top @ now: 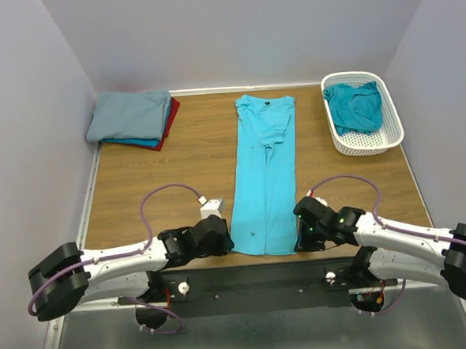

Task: Fold and stack the t-shirts
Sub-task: Fold the tshirt

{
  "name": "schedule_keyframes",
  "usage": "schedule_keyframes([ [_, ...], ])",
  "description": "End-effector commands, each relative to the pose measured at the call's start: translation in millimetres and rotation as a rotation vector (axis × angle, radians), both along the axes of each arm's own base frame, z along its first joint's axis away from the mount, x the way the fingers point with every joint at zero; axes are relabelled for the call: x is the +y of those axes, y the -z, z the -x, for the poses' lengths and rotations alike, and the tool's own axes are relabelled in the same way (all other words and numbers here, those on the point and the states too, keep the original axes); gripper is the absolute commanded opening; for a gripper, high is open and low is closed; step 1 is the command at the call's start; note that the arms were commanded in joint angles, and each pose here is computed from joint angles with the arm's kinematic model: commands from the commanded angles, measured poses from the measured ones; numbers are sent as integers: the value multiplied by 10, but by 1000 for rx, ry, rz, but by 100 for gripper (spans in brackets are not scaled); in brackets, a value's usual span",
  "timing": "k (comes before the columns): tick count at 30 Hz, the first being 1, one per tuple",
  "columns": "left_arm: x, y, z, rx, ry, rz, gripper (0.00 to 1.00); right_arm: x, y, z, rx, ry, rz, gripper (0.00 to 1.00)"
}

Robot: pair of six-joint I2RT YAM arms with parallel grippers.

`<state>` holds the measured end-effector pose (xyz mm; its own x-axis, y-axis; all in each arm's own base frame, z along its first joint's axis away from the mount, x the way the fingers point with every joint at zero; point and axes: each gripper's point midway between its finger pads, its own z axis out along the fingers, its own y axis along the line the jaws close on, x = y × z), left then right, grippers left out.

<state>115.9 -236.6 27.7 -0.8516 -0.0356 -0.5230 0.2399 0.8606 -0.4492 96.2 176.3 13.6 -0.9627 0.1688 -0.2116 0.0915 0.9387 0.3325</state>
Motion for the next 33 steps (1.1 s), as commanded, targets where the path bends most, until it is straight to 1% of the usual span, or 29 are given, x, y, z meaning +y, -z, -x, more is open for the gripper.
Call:
schedule_keyframes([
  [1, 17, 58, 67, 32, 19, -11, 33, -72, 57, -7, -21, 5, 34, 9],
  [12, -9, 156, 166, 69, 58, -26, 32, -65, 57, -14, -22, 0, 37, 9],
  [13, -17, 161, 169, 68, 62, -25, 26, -69, 60, -14, -24, -1, 38, 9],
  [14, -21, 164, 172, 68, 62, -23, 24, -58, 47, -19, -26, -1, 34, 9],
  [15, -32, 156, 164, 65, 61, -19, 17, -51, 36, -31, -30, 2, 29, 8],
  [16, -37, 155, 163, 64, 62, -18, 15, -52, 30, -34, -33, 3, 28, 6],
  [17, -68, 124, 146, 55, 57, -3, 10, -27, -6, -48, -43, 5, 12, 4],
  [18, -85, 105, 137, 49, 56, 6, 10, -23, -19, -50, -48, 5, 8, 1],
  [20, -146, 24, 95, 28, 45, 46, 1, -20, -46, -69, -62, 10, -1, 0],
  [24, -231, -151, -16, -16, -3, 118, 0, 3, -102, -81, -73, 20, -24, 0],
  [29, -362, -395, -171, -83, -46, 213, 0, 65, -266, -197, -124, 23, -40, 0],
  [33, -438, -445, -338, -123, -57, 216, 0, 65, -321, -322, -171, 32, -11, 0],
])
